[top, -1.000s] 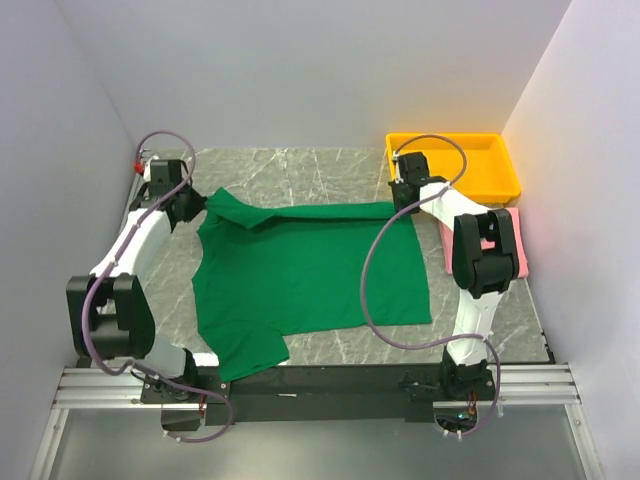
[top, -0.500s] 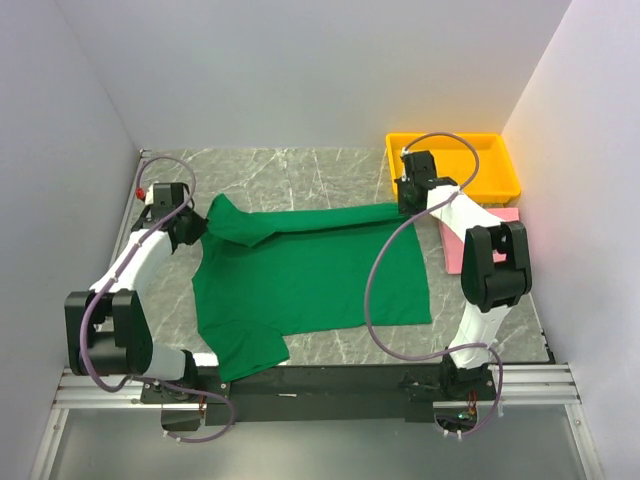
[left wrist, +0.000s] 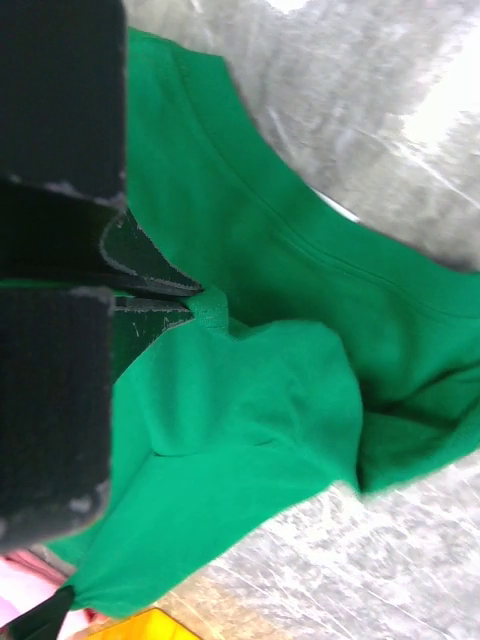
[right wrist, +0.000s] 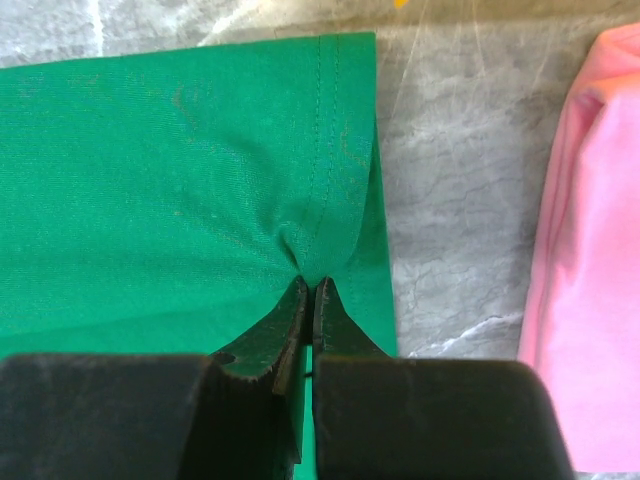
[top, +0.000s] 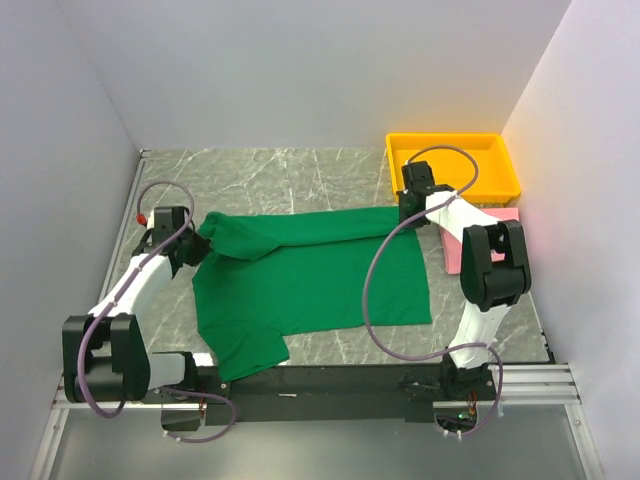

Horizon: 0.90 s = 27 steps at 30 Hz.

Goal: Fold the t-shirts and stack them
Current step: Fold the tshirt

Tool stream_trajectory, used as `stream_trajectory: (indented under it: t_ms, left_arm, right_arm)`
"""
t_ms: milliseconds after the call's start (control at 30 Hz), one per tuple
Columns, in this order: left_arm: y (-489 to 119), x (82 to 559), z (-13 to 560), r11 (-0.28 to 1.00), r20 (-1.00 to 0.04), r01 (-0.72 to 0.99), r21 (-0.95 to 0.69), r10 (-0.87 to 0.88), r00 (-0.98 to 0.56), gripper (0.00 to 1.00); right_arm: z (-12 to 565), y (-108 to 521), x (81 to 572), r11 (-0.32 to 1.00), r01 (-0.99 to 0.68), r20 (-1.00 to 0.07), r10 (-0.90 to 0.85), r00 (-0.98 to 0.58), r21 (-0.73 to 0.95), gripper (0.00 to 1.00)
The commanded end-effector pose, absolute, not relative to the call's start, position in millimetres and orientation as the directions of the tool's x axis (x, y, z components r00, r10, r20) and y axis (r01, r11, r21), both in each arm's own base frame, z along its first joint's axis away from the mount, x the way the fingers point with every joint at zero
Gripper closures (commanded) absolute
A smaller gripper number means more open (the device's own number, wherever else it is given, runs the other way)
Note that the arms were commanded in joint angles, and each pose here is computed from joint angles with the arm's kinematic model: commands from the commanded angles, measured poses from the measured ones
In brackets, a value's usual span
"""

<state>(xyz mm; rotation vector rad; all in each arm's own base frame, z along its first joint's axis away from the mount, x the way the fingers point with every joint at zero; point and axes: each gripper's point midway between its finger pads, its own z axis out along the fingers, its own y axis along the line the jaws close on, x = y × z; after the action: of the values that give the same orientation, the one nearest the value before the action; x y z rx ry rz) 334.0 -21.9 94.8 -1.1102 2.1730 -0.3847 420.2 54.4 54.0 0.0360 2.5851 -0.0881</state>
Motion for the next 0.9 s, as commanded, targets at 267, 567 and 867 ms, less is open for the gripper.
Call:
stream_trajectory:
  t_ms: [267, 567, 867]
  left_arm:
    - [-43, 331, 122, 0.521, -0.351, -0.532, -0.668, -0.850, -0.392, 0.99]
    - [-49, 322, 105, 0.502, -0.310, -0.554, -0.664, -0.859, -0.407, 0.99]
    - [-35, 296, 87, 0.514, -0.347, -0.617, -0.596, -0.858, -0.379, 0.73]
  right_arm:
    - [35, 47, 420, 0.993, 0.093, -0.490, 0.047, -0.870, -0.070, 1.00]
    - [32, 45, 420, 0.991, 0.106, -0.480, 0.055, -0.875, -0.081, 0.97]
    - [54, 41, 420, 0.986, 0.147, -0.520, 0.086, -0.850, -0.079, 0.65]
